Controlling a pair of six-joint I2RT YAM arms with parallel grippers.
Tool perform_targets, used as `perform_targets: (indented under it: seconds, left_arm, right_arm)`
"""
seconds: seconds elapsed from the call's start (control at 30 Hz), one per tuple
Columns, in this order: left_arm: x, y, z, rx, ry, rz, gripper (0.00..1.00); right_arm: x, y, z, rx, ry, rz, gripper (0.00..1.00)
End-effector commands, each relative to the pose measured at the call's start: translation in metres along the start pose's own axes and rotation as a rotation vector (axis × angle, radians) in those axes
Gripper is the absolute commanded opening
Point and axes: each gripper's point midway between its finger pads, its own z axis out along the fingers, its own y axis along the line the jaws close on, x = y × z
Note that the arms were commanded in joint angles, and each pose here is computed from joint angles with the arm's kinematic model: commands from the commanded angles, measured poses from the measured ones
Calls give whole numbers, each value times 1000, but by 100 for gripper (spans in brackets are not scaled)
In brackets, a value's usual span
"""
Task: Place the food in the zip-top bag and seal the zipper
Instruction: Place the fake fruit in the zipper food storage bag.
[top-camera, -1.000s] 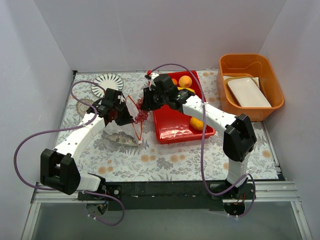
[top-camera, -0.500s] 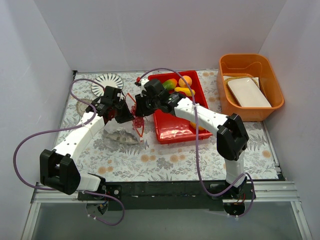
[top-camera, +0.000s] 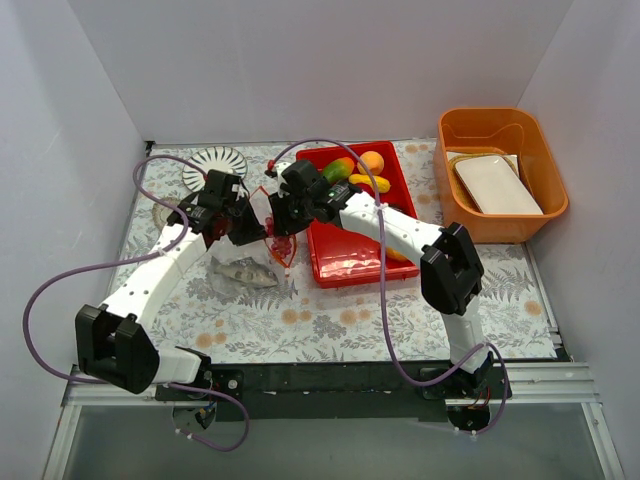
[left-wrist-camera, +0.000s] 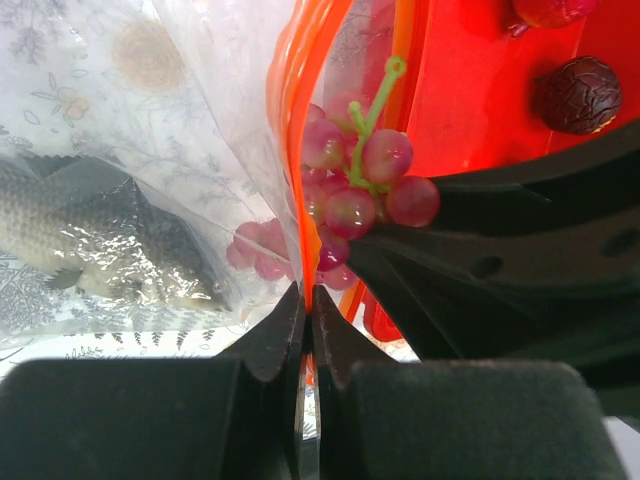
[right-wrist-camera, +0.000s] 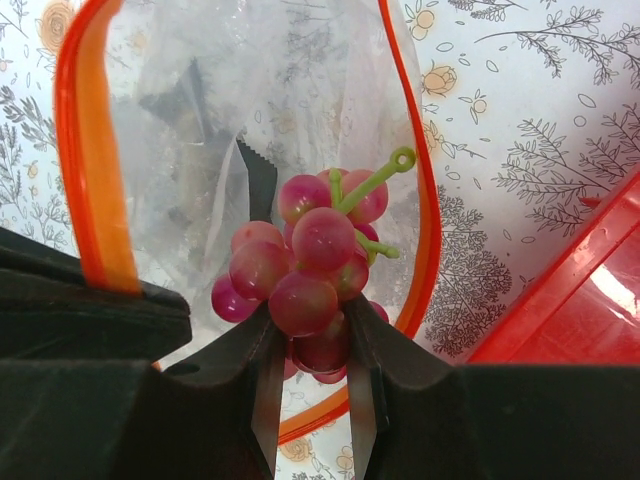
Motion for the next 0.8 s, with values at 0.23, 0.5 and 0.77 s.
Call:
perform_targets:
  seconds: [0.23,0.5,0.77]
  left_arm:
    - [-25,-18,-39,29,-93,37,0]
    - [-53,-1,-63,-105,-226,24,0]
    - [-25,2,-40,-33,-126,39,0]
  right_arm:
    - [-54,26,-45,-55,-147,-108,71]
    - [-87,4,-102,49,-332,-37,72]
    - [-14,-123,-117,363,-233,220,80]
